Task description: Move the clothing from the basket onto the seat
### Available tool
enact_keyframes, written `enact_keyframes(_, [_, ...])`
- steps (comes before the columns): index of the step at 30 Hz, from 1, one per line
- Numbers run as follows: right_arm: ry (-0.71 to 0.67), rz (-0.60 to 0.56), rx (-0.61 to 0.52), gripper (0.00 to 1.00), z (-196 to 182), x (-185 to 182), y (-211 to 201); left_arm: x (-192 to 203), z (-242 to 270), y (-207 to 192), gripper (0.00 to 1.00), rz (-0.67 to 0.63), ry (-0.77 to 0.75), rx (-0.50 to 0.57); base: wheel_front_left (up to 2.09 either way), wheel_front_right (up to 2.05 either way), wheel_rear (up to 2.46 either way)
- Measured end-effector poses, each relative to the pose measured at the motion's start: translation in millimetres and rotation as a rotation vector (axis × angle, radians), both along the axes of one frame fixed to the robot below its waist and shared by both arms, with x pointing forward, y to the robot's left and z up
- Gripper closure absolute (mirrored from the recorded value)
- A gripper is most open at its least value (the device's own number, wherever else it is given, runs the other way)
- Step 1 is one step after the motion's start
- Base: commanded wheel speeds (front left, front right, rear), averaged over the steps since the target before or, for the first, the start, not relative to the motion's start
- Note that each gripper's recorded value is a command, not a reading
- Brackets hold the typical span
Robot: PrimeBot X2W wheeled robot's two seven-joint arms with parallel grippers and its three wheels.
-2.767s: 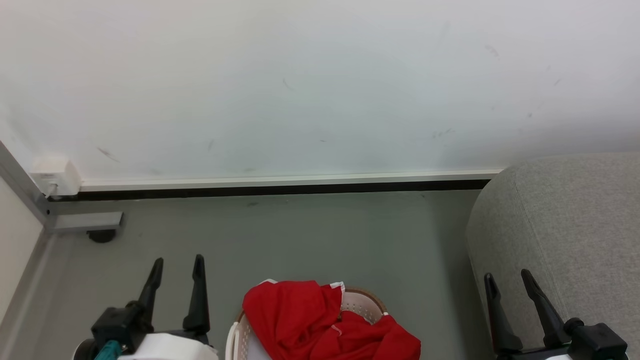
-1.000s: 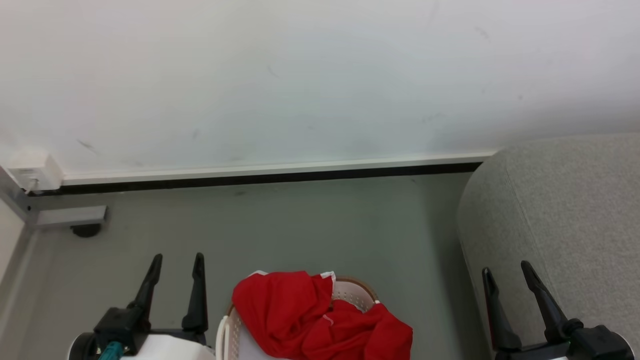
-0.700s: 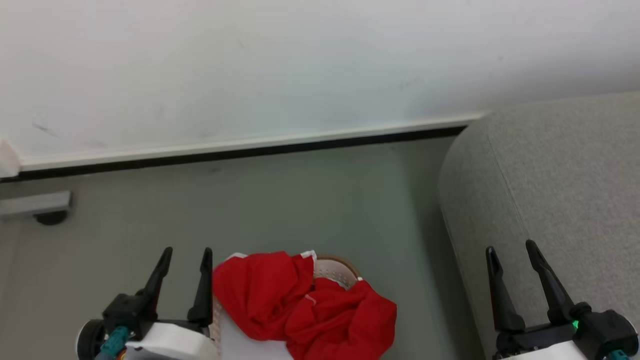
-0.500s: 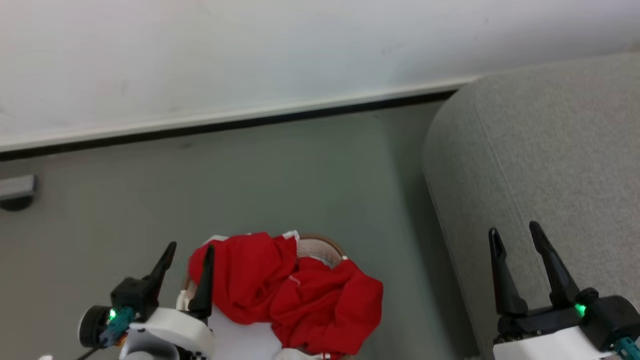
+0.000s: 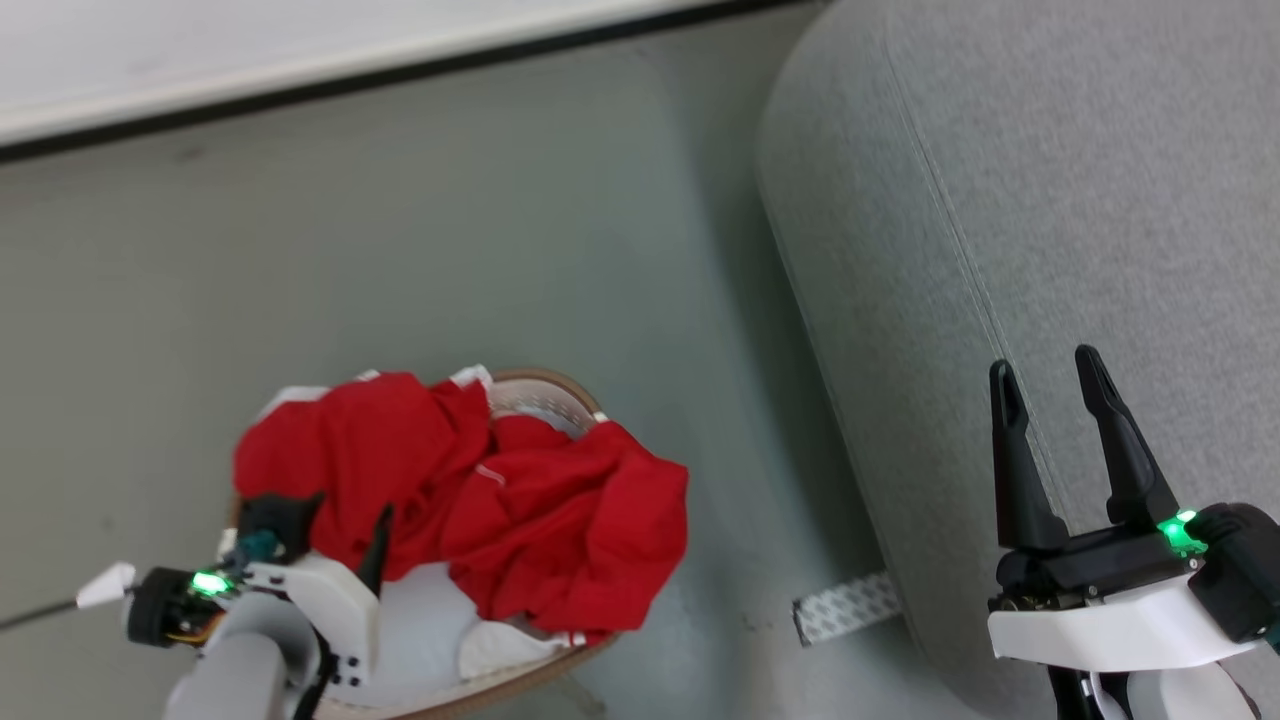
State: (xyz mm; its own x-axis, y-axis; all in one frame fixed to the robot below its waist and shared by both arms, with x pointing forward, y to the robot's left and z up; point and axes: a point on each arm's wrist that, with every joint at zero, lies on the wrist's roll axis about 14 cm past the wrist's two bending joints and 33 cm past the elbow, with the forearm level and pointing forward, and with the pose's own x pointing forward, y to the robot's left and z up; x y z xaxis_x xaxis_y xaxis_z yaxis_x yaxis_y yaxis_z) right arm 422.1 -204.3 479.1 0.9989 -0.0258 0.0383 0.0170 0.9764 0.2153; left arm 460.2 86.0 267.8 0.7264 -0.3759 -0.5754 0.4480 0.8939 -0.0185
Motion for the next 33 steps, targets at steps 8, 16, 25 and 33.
enact_keyframes(8, [0.026, -0.037, -0.005, 0.00, -12.9, 11.5, -14.8, 5.1, -62.4, -3.3, 0.00, -0.178, 0.136, 0.146, 0.00, 0.00, 0.00])
enact_keyframes(16, [0.063, -0.075, -0.004, 0.00, -30.0, 18.6, -28.8, 9.9, -113.6, -7.2, 0.00, -0.329, 0.220, 0.247, 0.00, 0.00, 0.00])
enact_keyframes(25, [0.120, -0.112, -0.012, 0.00, -50.3, 19.3, -42.2, -14.6, -170.1, -10.9, 0.00, -0.489, 0.359, 0.352, 0.00, 0.00, 0.00])
enact_keyframes(33, [0.150, -0.135, -0.030, 0.00, -59.1, 17.0, -50.4, -25.2, -192.1, -15.3, 0.14, -0.533, 0.430, 0.377, 0.00, 0.00, 0.00])
